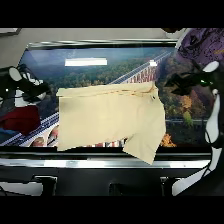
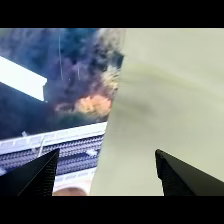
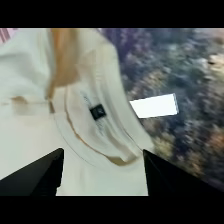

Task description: Fold the clothes and pants, and hang the long-sleeved shirts on hangers.

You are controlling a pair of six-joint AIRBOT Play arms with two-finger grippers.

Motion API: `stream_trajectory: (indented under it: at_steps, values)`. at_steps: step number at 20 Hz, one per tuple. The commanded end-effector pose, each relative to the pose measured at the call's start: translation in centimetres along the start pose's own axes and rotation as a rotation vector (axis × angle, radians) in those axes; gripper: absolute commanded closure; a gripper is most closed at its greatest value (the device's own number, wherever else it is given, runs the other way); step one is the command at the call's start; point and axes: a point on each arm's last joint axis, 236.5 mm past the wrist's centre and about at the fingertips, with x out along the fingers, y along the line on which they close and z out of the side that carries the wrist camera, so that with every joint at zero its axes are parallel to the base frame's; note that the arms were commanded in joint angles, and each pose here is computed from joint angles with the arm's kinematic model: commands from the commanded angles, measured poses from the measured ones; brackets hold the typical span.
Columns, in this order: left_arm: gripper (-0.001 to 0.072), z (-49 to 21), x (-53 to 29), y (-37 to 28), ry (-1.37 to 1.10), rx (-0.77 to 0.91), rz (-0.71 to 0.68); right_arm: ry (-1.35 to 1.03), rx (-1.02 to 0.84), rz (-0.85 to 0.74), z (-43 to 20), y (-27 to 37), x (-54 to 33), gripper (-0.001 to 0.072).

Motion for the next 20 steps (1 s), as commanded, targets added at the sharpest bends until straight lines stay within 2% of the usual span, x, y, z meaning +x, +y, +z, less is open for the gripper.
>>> stream_trajectory:
  at_steps: [1,5,8,16,20]
  values:
    - [0.0007,-4.2,-3.2,5.7,0.103,-0.037,0.129,0.062,0.027,0.101,-4.2,-4.0,-3.8,0.0186]
    - [0.0007,-8.4,-5.2,8.5,0.106,-0.066,0.154,0.175,0.167,0.203,-12.9,-7.5,-1.7,0.0186]
    - [0.0008,-10.0,-5.6,9.1,0.108,-0.067,0.159,0.26,0.195,0.239,-17.4,-7.9,0.8,0.0186]
    - [0.0008,-10.0,-5.3,9.1,0.113,-0.067,0.161,0.312,0.22,0.284,-21.5,-8.0,3.3,0.0188]
    - [0.0008,-10.0,-5.3,9.1,0.114,-0.067,0.161,0.287,0.231,0.299,-21.4,-7.9,3.9,0.0191]
